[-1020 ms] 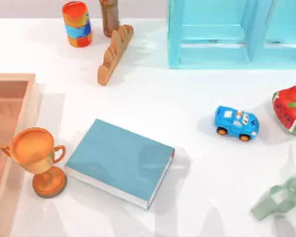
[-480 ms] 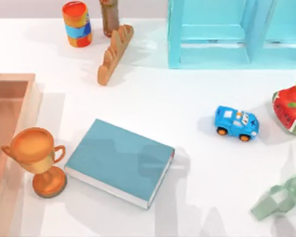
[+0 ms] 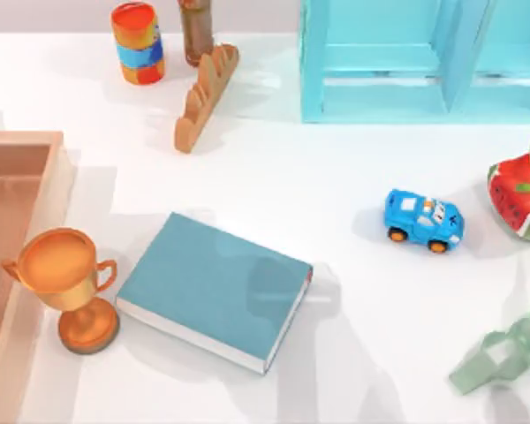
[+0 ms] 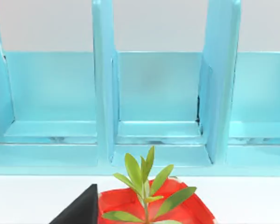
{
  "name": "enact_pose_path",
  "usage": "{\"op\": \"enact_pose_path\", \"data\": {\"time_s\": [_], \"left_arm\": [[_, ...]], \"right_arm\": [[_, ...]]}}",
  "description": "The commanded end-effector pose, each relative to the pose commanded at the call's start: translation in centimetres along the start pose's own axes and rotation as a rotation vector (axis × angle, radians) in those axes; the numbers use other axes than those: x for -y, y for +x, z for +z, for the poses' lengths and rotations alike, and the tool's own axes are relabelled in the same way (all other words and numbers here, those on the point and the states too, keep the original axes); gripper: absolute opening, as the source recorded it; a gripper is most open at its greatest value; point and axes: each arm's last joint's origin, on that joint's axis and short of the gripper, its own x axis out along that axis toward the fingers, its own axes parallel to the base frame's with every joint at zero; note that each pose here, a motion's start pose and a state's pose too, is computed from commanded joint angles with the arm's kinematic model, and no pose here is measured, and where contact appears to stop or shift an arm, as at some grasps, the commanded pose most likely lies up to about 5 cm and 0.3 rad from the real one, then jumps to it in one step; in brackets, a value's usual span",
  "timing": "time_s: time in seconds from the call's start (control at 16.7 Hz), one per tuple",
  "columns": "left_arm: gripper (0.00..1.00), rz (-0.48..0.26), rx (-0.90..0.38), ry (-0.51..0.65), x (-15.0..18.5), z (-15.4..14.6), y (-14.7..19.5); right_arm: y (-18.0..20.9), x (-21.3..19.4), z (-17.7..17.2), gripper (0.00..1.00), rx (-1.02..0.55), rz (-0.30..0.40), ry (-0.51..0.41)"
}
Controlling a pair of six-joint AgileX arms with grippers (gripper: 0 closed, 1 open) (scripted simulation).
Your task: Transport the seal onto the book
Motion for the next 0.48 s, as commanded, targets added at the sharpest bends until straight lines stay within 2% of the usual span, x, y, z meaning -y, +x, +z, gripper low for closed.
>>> {"op": "enact_pose_path", "data": {"time_s": [0.48], "left_arm": [[1.00, -0.003, -0.011, 0.002, -0.04, 0.31, 0.59]], "right_arm": [[0.00, 0.00, 0.00, 1.00, 0.000, 0.000, 0.000]]}}
